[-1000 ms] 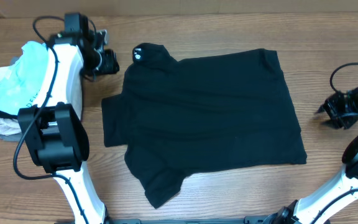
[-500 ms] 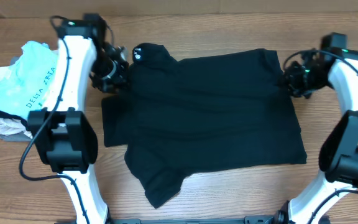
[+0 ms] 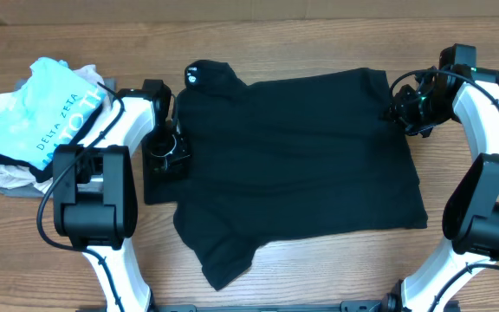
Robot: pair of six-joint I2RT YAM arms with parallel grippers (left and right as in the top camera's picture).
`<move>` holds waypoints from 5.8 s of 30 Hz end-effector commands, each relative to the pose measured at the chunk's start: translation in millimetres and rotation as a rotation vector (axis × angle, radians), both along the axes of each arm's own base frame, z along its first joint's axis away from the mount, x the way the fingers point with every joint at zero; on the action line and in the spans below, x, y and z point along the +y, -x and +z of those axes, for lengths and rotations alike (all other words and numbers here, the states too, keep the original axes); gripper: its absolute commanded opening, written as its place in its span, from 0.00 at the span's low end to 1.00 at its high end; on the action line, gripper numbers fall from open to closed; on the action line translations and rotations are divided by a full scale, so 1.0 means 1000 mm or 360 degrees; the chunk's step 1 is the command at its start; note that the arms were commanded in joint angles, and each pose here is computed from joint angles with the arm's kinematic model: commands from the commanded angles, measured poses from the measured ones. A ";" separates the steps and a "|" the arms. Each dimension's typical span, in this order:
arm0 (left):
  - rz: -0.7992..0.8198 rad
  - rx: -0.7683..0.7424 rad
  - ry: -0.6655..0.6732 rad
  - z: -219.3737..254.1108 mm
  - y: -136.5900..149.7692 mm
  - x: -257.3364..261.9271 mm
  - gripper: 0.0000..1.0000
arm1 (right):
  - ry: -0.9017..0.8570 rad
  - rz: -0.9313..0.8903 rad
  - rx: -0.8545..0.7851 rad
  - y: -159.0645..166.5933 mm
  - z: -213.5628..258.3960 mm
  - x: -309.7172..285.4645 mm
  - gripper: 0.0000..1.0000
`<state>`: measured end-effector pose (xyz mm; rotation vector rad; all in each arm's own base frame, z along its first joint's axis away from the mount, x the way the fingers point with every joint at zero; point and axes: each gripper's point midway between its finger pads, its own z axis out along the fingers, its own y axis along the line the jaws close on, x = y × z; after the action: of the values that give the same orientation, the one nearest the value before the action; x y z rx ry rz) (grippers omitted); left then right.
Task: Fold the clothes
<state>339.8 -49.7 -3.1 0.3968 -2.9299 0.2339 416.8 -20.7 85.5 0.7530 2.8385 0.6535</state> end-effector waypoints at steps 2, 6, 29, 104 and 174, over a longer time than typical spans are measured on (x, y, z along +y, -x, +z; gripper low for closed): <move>0.0187 -0.0026 -0.0620 -0.024 -0.003 0.098 0.04 | 0.0026 -0.0013 -0.0053 -0.004 0.012 -0.004 0.29; 0.0355 -0.0149 -0.0574 -0.018 -0.026 0.127 0.04 | 0.0025 -0.0009 -0.0052 -0.004 0.012 -0.003 0.30; -0.0080 -0.0369 -0.0008 0.101 -0.083 0.060 0.42 | 0.0171 0.0222 -0.0362 -0.066 -0.075 0.081 0.04; -0.0265 -0.0317 -0.0028 0.110 -0.074 0.021 0.43 | 0.0293 -0.0222 -0.1090 -0.162 -0.010 -0.096 0.14; -0.0175 0.0035 -0.0112 0.127 0.072 -0.050 0.74 | -0.0099 -0.0058 -0.0097 0.095 0.101 -0.005 0.53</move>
<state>287.7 -105.5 158.2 0.1203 -3.0246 0.2262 329.4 -25.4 202.2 0.7658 2.7158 0.7652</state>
